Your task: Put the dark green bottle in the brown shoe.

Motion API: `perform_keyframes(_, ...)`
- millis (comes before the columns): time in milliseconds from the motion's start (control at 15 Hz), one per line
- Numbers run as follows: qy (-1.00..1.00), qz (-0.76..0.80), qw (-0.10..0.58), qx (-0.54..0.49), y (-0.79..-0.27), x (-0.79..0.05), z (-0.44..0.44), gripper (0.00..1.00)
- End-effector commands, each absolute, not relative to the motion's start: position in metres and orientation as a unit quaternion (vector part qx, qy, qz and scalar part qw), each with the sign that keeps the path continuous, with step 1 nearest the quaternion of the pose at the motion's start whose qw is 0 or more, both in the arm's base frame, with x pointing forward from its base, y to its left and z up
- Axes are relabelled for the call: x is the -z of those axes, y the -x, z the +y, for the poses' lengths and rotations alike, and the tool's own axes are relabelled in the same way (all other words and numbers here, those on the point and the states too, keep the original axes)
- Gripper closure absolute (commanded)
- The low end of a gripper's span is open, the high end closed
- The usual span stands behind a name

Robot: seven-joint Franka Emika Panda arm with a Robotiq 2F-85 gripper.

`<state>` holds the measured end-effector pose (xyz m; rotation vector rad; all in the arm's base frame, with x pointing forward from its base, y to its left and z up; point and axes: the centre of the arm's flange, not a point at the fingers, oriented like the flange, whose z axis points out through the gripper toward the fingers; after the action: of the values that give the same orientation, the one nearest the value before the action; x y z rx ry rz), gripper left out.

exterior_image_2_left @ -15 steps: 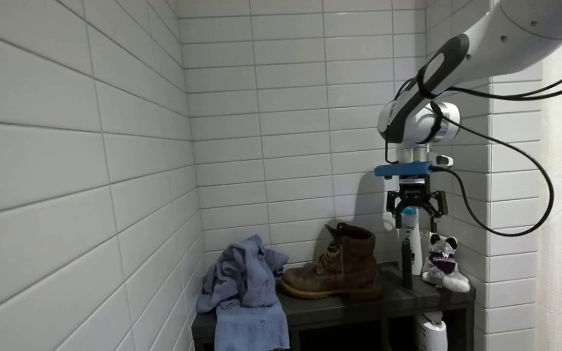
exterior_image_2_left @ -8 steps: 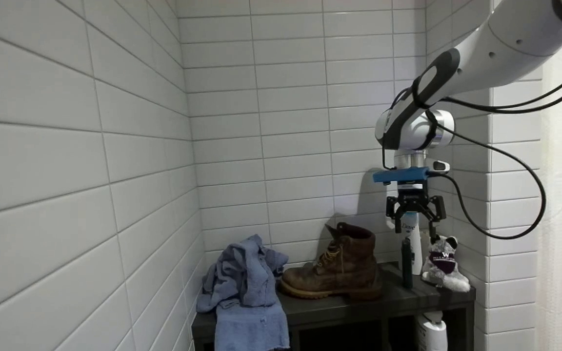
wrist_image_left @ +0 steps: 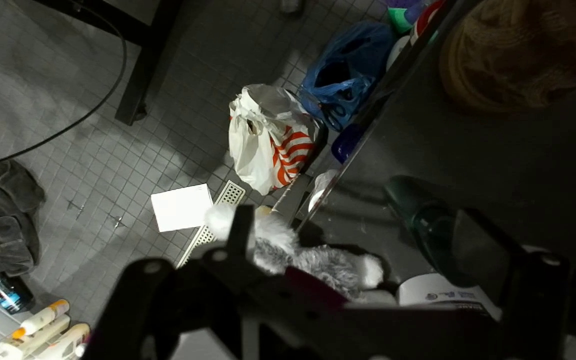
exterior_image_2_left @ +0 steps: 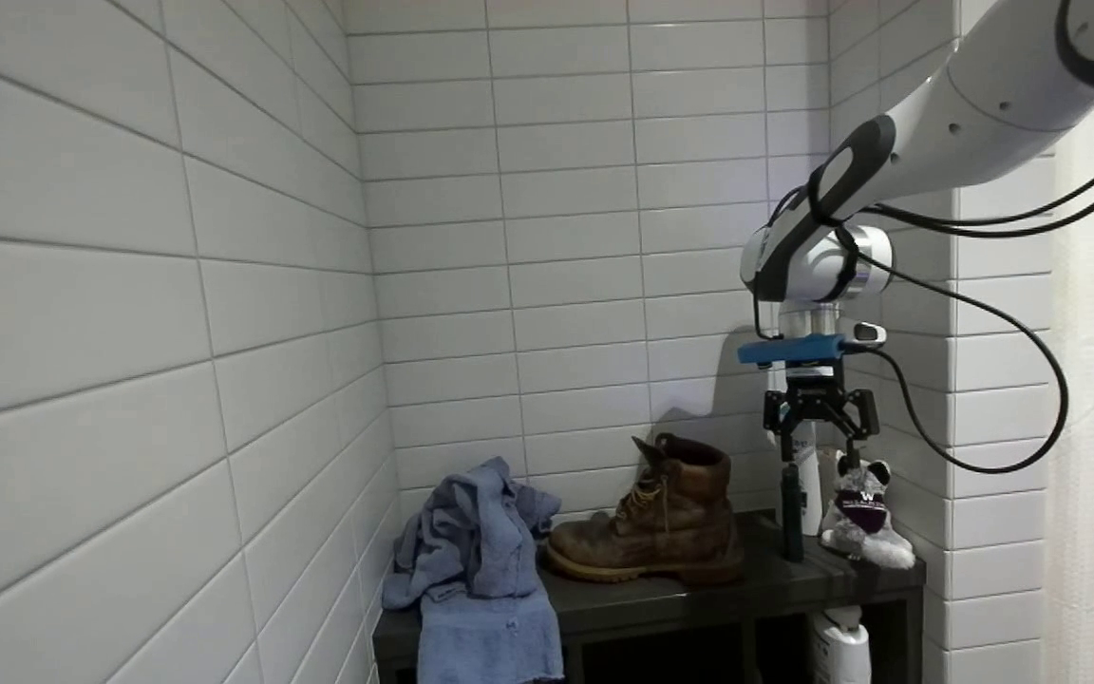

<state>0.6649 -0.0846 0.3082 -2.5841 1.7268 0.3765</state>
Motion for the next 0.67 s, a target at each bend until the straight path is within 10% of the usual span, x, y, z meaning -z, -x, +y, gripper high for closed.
perform_keyframes(0, 0.827, 0.548, 0.011, -0.126, -0.677, -0.310, -0.087, 0.00)
perform_keyframes(600, 0.831, 0.541, -0.001, -0.127, -0.686, -0.300, -0.071, 0.00)
